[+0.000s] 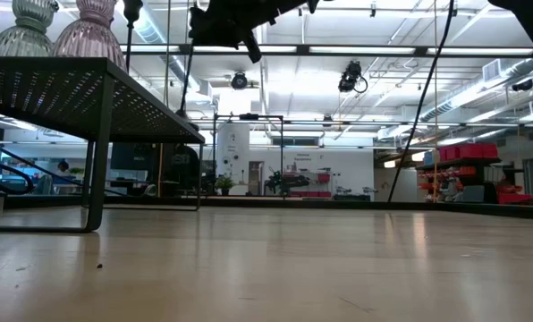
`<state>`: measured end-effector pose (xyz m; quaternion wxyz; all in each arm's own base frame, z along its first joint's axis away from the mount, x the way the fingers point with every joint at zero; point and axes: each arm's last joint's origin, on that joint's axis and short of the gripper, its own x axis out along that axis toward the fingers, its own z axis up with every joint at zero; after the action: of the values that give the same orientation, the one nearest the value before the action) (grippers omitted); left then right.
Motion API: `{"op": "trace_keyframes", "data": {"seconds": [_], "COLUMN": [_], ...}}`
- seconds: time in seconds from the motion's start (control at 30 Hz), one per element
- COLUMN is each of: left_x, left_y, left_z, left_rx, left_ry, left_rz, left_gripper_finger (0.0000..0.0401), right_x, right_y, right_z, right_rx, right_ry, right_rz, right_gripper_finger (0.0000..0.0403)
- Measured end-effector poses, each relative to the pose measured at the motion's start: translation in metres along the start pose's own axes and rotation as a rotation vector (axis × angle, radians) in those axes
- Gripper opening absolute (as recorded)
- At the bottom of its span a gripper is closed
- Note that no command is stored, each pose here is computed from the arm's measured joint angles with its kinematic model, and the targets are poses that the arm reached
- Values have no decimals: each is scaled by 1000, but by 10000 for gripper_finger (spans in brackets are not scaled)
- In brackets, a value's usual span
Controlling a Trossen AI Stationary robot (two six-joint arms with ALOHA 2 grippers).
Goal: Pick & Place candle stick holders
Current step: Put the black candle holder on the shelf, then put the decorative plant on the shelf
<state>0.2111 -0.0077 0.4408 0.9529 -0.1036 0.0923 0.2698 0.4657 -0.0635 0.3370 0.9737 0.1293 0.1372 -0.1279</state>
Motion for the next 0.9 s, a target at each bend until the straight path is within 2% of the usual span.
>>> {"op": "trace_keyframes", "data": {"seconds": [0.47,0.7,0.9], "left_x": [0,0,0], "left_y": [0,0,0], "left_z": [0,0,0], "left_rx": [2,2,1], "left_ry": [0,0,0], "left_rz": [0,0,1], "left_gripper_finger": [162,162,162], "right_x": [0,-7,-32], "right_y": [1,9,21], "right_z": [1,-1,1], "right_rx": [3,-5,-24], "right_ry": [-7,50,155], "right_rz": [10,60,62], "right_gripper_finger": [158,173,174]}}
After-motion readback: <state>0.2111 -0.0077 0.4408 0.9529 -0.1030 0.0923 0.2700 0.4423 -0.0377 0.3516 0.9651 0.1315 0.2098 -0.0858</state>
